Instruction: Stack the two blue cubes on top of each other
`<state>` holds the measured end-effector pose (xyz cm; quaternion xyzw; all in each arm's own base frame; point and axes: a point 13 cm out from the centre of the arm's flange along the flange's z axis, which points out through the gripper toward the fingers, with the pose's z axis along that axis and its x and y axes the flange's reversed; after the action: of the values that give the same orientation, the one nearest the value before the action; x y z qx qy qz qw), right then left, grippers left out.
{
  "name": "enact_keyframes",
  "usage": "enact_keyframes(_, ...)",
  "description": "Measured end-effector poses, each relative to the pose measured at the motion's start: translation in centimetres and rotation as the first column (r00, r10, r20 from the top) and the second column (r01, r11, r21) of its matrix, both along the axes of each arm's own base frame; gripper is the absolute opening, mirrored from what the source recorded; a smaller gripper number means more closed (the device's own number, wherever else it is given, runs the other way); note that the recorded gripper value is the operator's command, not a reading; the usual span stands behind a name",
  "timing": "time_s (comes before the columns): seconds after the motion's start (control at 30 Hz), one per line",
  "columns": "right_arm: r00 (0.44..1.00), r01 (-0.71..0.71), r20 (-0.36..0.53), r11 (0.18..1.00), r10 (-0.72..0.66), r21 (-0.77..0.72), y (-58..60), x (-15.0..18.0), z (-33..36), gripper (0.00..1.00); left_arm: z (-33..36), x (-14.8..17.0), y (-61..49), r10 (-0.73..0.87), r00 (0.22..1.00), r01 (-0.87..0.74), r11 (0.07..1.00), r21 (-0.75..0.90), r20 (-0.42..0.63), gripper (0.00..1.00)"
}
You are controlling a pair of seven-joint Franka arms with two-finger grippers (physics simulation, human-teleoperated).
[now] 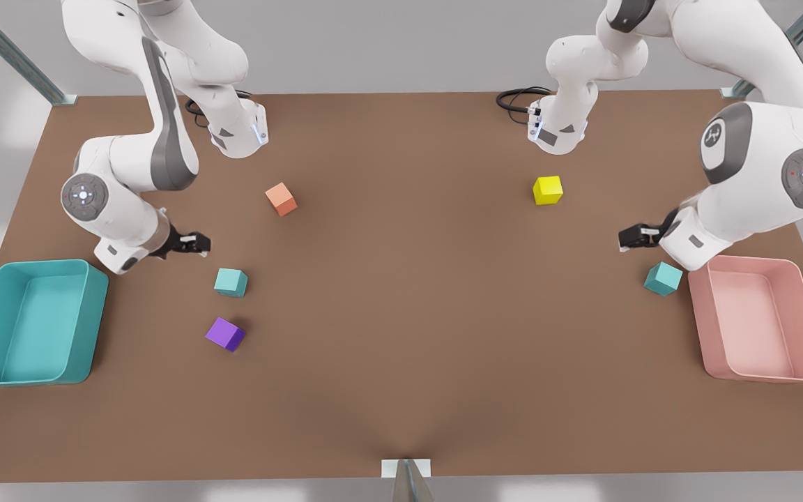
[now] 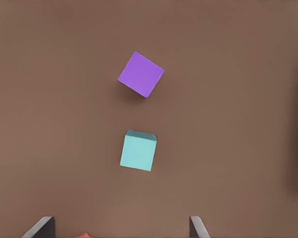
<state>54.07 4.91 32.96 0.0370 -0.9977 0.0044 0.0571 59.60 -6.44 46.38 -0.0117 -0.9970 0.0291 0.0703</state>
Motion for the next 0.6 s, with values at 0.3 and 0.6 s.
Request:
enact_keyframes(0.3, 0.995, 0.09, -0.047, 0.996, -0.089, 0.022, -2.4, -0.8, -8.7, 1.0, -0.9, 0.2, -4.8, -0.044, 0.999, 0.044, 0.999, 0.008, 0.019, 1.0)
enact_keyframes(0.6, 0.993, 0.116, -0.031, 0.993, -0.115, 0.034, -0.6, 0.1, -15.9, 1.0, -8.0, 2.3, -5.1, -0.086, 0.996, 0.09, 0.99, 0.109, -0.036, 1.0)
